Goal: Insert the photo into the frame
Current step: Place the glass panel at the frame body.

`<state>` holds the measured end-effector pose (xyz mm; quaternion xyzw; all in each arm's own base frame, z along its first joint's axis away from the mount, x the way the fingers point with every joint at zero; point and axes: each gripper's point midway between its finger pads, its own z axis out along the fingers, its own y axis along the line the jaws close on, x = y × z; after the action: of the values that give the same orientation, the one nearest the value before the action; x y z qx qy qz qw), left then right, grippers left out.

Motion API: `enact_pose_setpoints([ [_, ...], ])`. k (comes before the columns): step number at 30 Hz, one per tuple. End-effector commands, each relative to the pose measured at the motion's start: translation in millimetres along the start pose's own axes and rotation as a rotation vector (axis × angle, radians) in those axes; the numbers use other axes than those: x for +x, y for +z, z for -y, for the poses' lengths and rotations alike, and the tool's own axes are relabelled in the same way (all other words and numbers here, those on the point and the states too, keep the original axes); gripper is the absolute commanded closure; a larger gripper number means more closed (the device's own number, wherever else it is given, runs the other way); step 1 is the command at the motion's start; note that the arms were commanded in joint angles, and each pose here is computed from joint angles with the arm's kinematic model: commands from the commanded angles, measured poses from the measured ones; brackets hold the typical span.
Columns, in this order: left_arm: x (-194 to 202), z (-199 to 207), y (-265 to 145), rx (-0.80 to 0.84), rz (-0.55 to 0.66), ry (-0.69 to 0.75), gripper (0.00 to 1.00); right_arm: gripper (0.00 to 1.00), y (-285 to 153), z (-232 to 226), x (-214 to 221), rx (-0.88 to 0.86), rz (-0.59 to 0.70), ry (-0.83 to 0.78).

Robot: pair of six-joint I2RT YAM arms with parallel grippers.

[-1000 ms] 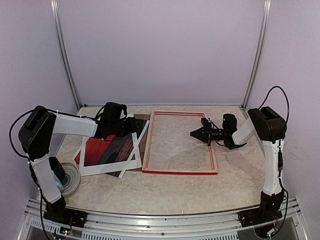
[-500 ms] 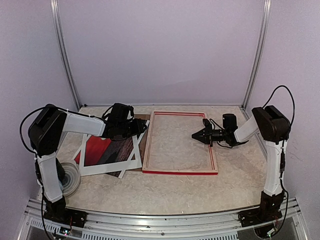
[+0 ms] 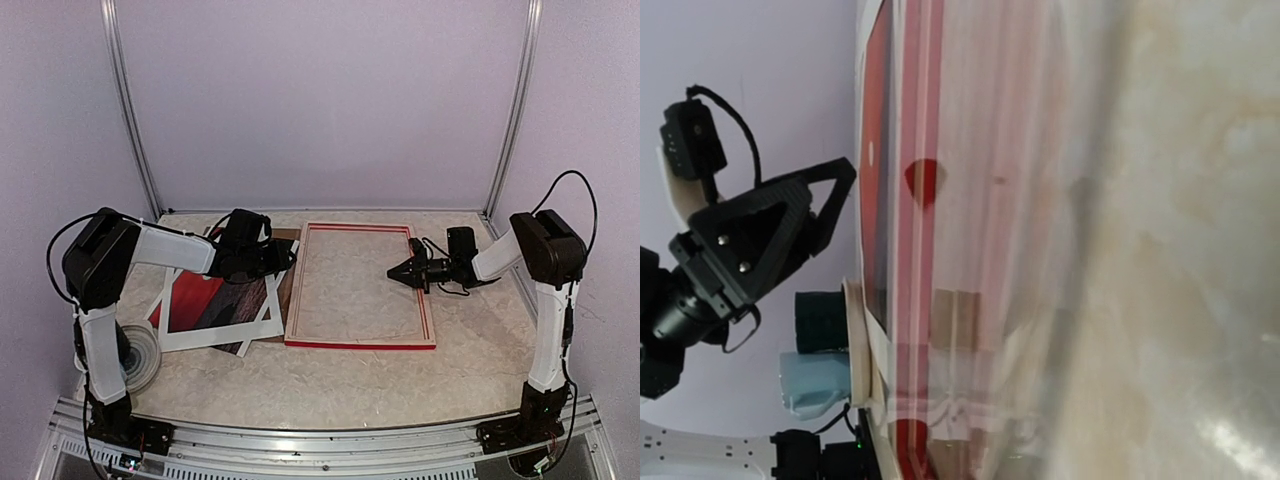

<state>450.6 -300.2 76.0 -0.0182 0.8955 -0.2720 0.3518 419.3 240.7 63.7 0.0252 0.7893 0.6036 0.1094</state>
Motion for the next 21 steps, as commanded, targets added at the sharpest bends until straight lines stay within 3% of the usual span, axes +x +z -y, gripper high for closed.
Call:
enact_pose_setpoints([
  [1, 3.8, 6.1, 4.7, 0.008, -0.014, 0.027, 0.41, 1.0, -9.4, -9.6, -8.4, 0.011, 0.025, -0.038],
  [21, 9.9, 6.7, 6.0, 0.006, -0.027, 0.031, 0.41, 1.0, -17.3, -3.1, -22.1, 0.032, 0.049, -0.052],
])
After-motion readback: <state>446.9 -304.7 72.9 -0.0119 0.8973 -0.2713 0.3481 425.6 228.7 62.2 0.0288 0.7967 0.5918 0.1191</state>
